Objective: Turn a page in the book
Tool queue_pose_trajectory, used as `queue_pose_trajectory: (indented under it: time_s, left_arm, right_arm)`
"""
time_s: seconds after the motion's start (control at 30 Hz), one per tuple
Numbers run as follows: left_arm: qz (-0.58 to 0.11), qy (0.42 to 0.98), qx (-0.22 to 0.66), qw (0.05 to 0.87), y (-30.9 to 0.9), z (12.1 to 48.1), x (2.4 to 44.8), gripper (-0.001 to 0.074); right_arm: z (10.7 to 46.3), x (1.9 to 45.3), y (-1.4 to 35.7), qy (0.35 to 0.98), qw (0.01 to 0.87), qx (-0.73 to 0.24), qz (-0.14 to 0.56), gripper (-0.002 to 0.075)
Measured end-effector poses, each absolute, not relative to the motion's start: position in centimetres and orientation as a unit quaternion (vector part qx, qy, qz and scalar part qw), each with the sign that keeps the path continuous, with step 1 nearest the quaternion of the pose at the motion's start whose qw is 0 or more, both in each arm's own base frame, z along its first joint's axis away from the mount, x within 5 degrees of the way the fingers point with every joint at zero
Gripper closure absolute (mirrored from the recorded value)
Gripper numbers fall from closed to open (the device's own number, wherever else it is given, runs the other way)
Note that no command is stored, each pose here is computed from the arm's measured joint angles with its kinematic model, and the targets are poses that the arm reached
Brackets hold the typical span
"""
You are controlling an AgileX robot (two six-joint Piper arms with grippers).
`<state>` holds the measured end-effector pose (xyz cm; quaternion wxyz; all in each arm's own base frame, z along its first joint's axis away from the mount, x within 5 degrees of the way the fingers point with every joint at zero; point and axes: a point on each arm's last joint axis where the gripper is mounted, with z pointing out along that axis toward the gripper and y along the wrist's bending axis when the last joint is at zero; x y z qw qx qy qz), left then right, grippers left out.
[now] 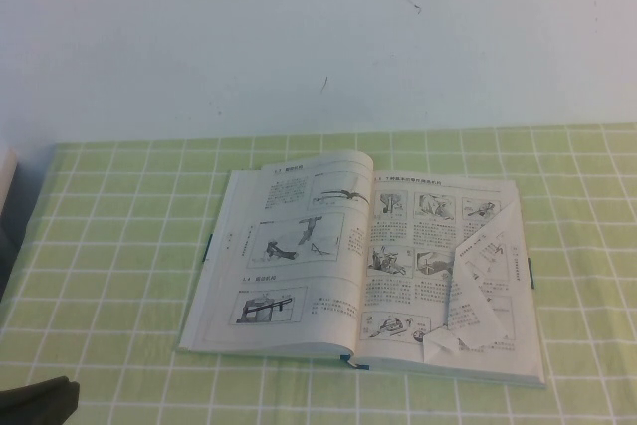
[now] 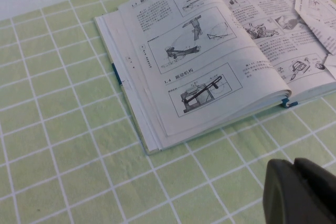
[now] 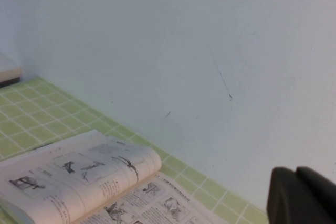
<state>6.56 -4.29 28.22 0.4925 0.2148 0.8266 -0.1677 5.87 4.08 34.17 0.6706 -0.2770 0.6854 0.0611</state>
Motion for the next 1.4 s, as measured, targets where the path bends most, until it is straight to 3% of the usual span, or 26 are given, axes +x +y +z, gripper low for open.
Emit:
queue_pose_trajectory:
  time_s: [0.4,0.8,0.97,1.23,1.4]
  left_arm:
    - [-0.168,0.827,0.215,0.493,-4.3,28.2,6.6,0.0737]
    - [-0.168,0.827,0.214,0.492,-4.3,28.2,6.6,0.0737]
    - [-0.168,0.827,0.214,0.492,-4.3,28.2,6.6,0.0737]
    - [-0.168,0.827,0.214,0.492,-4.3,28.2,6.6,0.0737]
    - [-0.168,0.827,0.214,0.492,-4.3,28.2,6.6,0.0737]
  right_arm:
    - [33.6,6.2,3.8,0.695,0.671,-0.25,0.067,0.0729]
    - [31.3,6.8,1.8,0.673,0.703,-0.218,-0.077,0.0729]
    - [27.3,7.6,0.8,0.692,0.693,-0.171,-0.109,0.0729]
    - [18.9,6.0,-0.3,0.767,0.629,-0.075,-0.102,0.0729]
    - [17.4,5.3,-0.5,0.793,0.594,-0.067,-0.113,0.0729]
